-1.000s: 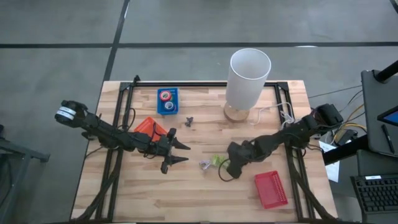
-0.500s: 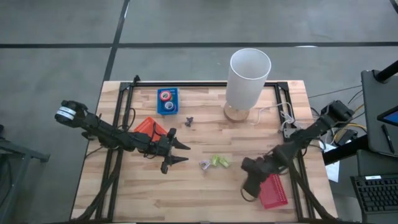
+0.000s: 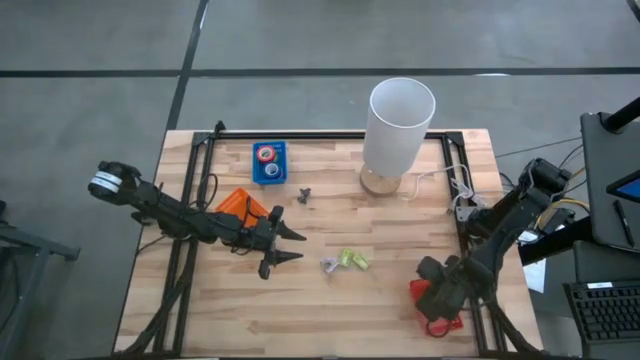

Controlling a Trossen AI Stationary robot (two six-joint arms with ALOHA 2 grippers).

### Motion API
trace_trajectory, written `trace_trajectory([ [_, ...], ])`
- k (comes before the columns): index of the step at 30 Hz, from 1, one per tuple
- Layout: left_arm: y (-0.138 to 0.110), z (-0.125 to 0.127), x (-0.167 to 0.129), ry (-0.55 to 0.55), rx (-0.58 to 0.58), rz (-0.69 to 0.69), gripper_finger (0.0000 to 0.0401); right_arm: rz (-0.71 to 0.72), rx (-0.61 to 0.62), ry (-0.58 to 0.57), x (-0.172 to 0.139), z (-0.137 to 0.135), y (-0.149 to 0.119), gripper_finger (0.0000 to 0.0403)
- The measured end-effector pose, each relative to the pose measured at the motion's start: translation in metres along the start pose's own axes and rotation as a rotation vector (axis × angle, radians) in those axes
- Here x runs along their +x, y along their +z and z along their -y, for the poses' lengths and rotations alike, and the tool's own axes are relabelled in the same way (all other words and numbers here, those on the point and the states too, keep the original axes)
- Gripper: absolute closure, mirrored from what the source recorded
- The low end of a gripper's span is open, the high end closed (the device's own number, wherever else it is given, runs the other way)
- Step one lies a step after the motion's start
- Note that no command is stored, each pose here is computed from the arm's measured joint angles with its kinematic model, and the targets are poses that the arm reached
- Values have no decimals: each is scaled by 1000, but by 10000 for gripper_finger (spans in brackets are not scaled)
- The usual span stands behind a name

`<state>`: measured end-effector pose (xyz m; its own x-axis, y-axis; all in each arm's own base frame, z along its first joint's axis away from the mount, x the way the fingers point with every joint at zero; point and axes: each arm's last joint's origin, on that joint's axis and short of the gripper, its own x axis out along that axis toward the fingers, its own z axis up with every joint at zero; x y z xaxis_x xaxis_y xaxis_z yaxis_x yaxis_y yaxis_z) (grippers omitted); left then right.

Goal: Pick and place Stapler, Stapler remover, tape
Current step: Put the top right green stapler box in the red bin

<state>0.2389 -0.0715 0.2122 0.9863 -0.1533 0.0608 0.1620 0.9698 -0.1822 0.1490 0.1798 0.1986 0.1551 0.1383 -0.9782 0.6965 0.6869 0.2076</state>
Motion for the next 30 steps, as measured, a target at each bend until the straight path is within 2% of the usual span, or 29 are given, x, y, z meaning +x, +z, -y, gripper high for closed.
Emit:
trace_trajectory([
  [11,1,0,0,-1,-9,10,188,48,128,-98,25,-4,-1,271],
  [18,2,0,0,-2,-12,17,188,69,245,-115,33,-5,-1,273],
  [23,2,0,0,-2,-12,18,188,76,272,-102,33,-6,0,268],
  [30,2,0,0,-2,-11,18,188,101,254,-76,33,-8,0,242],
])
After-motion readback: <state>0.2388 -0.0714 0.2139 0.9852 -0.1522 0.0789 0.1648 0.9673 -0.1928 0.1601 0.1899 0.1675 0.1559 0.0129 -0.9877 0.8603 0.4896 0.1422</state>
